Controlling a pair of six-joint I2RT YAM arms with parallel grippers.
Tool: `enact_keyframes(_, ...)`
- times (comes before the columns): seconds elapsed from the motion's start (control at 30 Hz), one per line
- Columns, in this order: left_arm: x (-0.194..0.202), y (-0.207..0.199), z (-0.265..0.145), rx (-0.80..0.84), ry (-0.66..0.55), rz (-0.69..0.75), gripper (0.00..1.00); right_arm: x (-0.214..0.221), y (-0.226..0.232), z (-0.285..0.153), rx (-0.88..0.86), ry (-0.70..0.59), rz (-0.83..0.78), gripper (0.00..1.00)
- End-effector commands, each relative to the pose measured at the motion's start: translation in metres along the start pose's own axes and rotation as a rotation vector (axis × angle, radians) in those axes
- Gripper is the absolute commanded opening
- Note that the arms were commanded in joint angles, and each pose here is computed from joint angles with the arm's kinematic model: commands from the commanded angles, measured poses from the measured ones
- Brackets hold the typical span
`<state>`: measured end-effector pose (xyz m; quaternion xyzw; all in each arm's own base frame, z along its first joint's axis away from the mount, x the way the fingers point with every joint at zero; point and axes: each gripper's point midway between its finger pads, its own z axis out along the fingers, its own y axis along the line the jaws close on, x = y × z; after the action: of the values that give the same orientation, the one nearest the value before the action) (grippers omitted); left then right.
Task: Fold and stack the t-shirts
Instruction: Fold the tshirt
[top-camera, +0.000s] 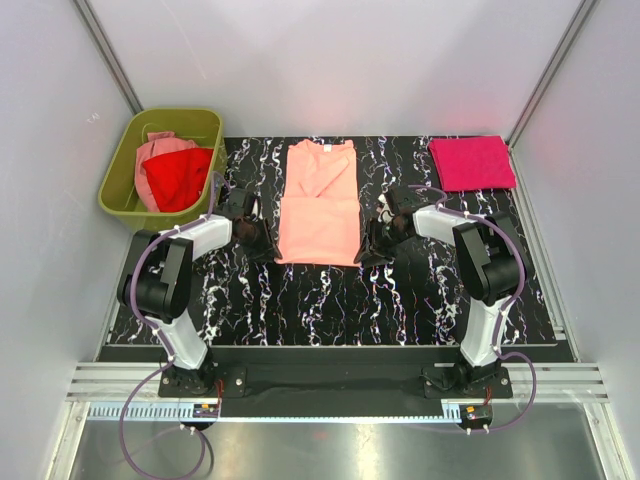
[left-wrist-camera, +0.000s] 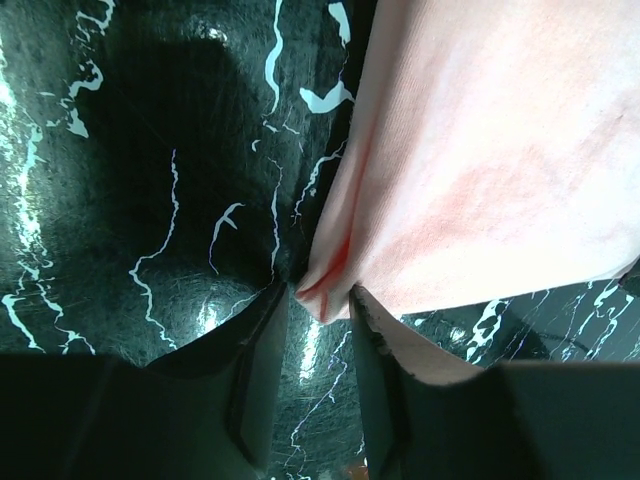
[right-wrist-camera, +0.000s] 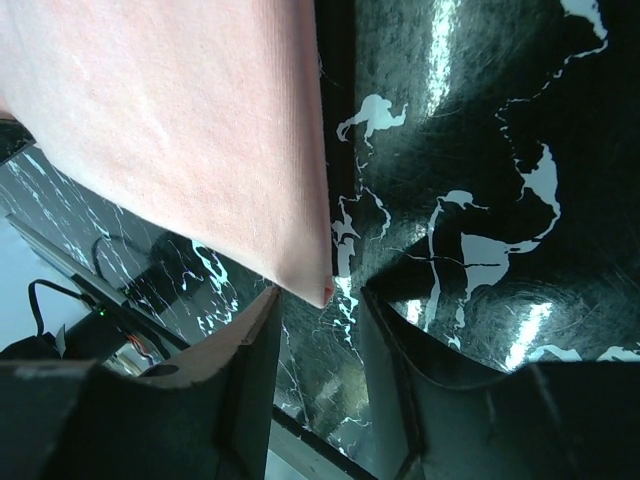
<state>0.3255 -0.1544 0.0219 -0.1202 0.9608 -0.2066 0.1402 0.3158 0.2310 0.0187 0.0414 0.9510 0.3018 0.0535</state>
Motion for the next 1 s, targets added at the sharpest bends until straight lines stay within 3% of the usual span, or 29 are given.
enact_keyframes(0.0, -0.001, 0.003, 0.003, -0.02, -0.015, 0.003, 0.37, 0.0, -0.004, 0.004, 0.02, -0.019, -0.01, 0.44)
enact_keyframes(0.33, -0.001, -0.005, 0.005, 0.018, -0.002, 0.005, 0.25, 0.006, -0.001, 0.01, -0.002, -0.004, 0.01, 0.41)
enact_keyframes(0.57, 0.003, -0.024, 0.003, 0.08, 0.0, 0.02, 0.0, 0.014, -0.007, 0.011, 0.014, 0.013, 0.027, 0.25)
enact_keyframes(0.6, 0.005, -0.025, 0.003, 0.075, 0.004, 0.021, 0.0, 0.015, -0.01, 0.009, 0.035, 0.013, 0.034, 0.15)
enact_keyframes(0.7, 0.016, -0.025, -0.003, 0.056, 0.013, 0.019, 0.0, 0.02, -0.012, 0.001, 0.054, 0.009, 0.026, 0.0)
enact_keyframes(0.97, 0.061, -0.024, -0.025, 0.021, 0.013, 0.033, 0.0, 0.047, -0.012, -0.024, 0.064, -0.02, 0.02, 0.0)
